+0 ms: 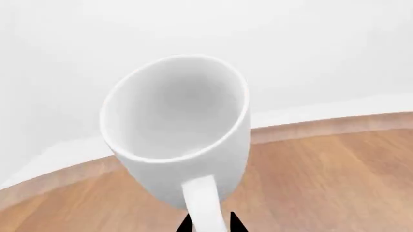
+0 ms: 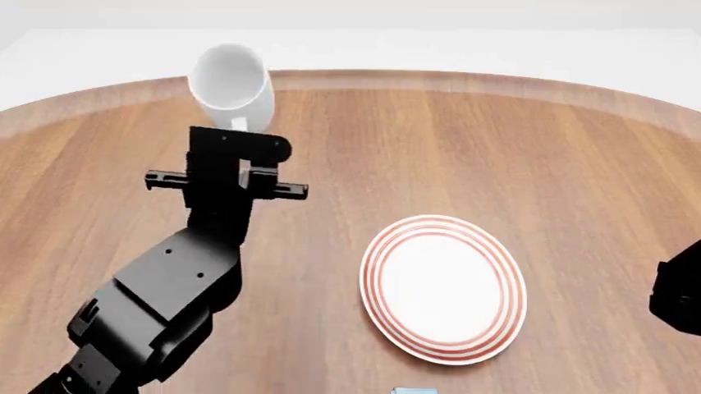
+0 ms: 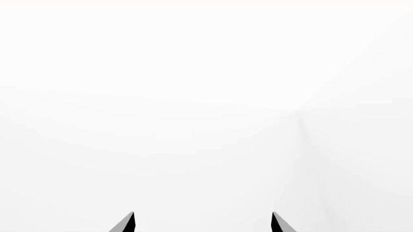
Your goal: Pick up the white mug and put it on the plate, and put the chocolate pudding to the right of the plate.
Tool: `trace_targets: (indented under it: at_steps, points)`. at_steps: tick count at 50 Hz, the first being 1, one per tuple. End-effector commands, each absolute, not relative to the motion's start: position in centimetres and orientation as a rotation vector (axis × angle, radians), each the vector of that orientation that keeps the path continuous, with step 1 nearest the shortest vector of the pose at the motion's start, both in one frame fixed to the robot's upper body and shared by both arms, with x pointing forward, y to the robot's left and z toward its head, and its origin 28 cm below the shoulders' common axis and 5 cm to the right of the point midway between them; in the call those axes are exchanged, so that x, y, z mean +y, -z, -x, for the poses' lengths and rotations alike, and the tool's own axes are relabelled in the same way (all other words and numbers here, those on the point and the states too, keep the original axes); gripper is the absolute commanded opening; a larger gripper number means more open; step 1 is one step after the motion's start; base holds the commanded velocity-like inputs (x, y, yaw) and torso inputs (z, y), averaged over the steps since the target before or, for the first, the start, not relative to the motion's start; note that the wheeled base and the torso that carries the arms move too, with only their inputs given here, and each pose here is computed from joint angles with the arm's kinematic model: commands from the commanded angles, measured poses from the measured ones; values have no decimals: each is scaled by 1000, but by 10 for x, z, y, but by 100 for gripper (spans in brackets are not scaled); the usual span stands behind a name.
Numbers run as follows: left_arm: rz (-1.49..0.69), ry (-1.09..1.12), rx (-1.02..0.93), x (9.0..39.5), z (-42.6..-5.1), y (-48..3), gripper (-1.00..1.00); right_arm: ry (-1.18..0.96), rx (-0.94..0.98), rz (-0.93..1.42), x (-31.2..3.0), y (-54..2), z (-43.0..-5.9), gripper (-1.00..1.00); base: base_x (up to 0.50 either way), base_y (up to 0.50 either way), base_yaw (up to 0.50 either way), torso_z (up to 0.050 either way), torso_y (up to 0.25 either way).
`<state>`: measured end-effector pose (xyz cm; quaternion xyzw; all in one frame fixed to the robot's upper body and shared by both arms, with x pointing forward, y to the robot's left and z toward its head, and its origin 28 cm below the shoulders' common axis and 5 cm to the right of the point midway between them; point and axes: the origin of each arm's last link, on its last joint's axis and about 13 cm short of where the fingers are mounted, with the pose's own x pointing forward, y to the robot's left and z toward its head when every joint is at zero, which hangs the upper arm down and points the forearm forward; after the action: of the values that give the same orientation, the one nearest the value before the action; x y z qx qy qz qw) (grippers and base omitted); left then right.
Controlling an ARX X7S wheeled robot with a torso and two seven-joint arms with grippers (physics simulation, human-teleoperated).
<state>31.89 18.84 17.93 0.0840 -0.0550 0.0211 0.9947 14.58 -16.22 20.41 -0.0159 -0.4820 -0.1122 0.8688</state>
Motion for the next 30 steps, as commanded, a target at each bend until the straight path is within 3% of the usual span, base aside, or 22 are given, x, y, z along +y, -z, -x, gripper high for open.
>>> trace_targets:
  at_steps: [1, 14, 22, 30]
  points:
    - [-213, 306, -128, 182, -323, -207, -100, 236, -1008, 32, -163, -204, -146, 100, 0, 0, 0, 0, 0]
    - [-248, 591, -68, 174, -347, -243, -100, 236, -1009, 27, -164, -204, -146, 100, 0, 0, 0, 0, 0]
    - [-164, 771, 22, 157, -345, -253, -100, 236, -1010, 26, -164, -204, -146, 100, 0, 0, 0, 0, 0]
    - [-213, 866, 122, 137, -342, -252, -100, 234, -1007, 24, -164, -202, -146, 100, 0, 0, 0, 0, 0]
